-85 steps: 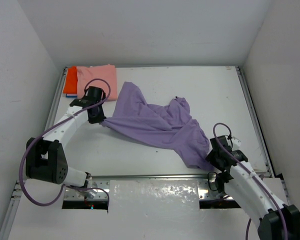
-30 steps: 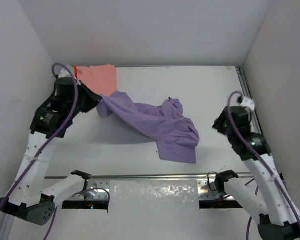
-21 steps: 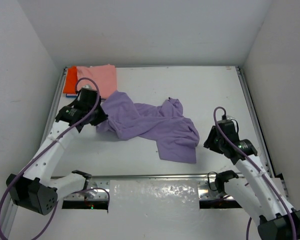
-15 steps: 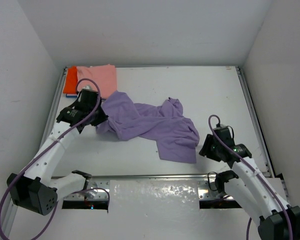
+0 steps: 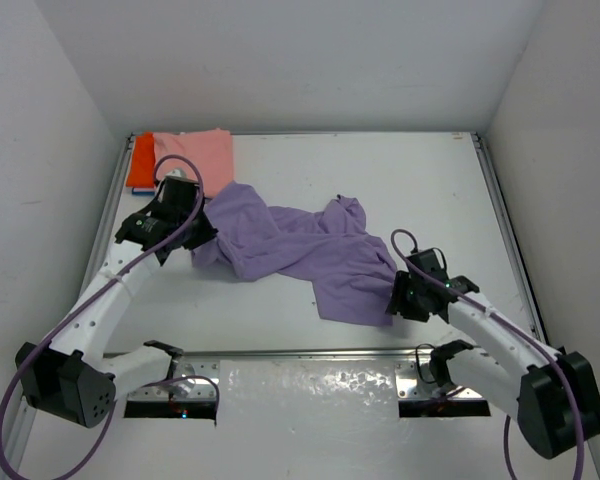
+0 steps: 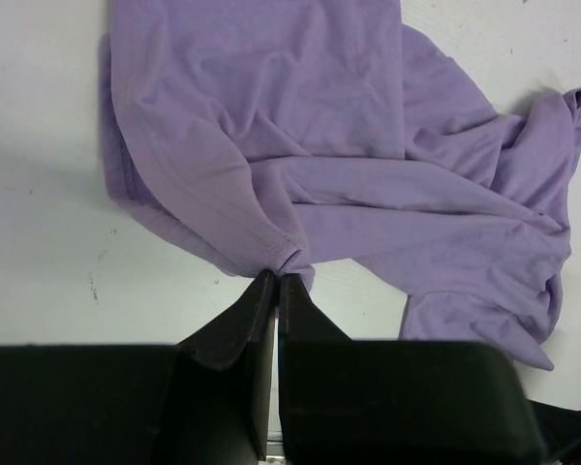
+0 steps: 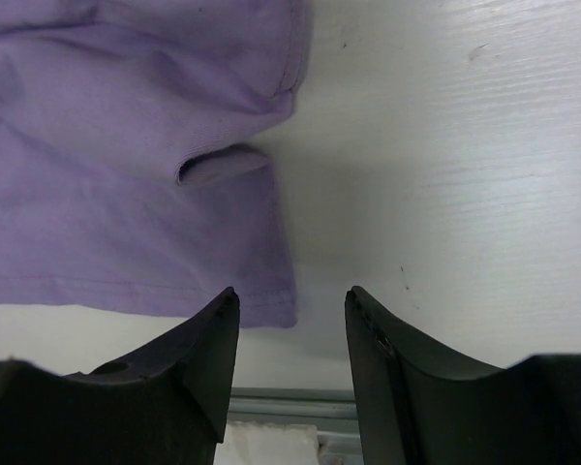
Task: Fold and stack the t-shirts
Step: Flatten out the tshirt
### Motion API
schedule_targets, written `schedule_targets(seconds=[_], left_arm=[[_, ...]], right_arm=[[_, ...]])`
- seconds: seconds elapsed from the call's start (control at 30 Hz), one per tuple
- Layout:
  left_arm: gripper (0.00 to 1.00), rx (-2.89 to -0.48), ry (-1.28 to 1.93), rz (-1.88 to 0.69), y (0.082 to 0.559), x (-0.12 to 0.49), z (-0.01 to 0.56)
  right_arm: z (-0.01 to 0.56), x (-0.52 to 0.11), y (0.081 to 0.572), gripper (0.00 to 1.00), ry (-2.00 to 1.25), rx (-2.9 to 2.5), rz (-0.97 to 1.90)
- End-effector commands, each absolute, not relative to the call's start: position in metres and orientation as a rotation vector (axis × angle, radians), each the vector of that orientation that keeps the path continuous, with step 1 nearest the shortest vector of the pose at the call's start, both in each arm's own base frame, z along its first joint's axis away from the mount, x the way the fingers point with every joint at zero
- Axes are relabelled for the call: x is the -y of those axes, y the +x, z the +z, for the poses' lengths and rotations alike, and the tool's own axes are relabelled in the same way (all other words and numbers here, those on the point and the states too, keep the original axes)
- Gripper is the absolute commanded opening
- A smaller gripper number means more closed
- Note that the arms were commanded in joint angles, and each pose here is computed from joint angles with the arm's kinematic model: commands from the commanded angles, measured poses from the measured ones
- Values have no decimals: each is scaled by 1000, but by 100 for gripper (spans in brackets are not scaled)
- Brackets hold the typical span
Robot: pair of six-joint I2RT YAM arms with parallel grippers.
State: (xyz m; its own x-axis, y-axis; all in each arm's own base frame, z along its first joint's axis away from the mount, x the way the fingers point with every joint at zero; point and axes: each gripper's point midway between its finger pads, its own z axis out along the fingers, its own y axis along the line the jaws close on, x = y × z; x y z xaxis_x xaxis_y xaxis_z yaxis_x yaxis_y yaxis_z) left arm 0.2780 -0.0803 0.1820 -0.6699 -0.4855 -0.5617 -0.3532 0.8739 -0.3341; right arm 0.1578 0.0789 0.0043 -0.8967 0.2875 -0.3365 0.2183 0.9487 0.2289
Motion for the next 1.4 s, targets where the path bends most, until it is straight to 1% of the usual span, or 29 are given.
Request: schedule_targets(seconds=[0.0, 0.37, 0.53, 0.7, 0.97, 1.1, 1.13, 1.2, 1.23, 1.33, 1.37], left_arm=[[0, -2336, -573, -262, 284, 83, 187], [0, -2324, -573, -256, 288, 82, 193], [0, -2323, -572, -254, 289, 82, 193], [0, -2319, -569, -240, 290, 80, 197], [0, -2311, -565, -234, 292, 80, 202], [0, -2308, -564, -235, 294, 81, 204], [0, -2306, -562, -238, 295, 81, 205], [0, -2307, -560, -235, 296, 82, 205], [0, -2301, -560, -237, 297, 82, 207], [0, -2298, -559, -234, 300, 82, 208], [0, -2296, -559, -236, 301, 82, 209]], right_arm=[[10, -86, 174, 47, 359, -2687, 257], [1, -94, 174, 47, 316, -2698, 219], [-3, -100, 173, 47, 281, -2723, 160], [-7, -98, 173, 46, 320, -2710, 136], [-27, -97, 155, 40, 367, -2741, 146], [-34, -90, 145, 31, 388, -2782, 87], [-34, -89, 144, 25, 380, -2786, 70], [-33, -87, 143, 17, 372, -2794, 43], [-33, -85, 142, 7, 373, -2799, 25], [-27, -81, 145, 0, 371, -2787, -12], [-24, -80, 147, 0, 374, -2779, -22]])
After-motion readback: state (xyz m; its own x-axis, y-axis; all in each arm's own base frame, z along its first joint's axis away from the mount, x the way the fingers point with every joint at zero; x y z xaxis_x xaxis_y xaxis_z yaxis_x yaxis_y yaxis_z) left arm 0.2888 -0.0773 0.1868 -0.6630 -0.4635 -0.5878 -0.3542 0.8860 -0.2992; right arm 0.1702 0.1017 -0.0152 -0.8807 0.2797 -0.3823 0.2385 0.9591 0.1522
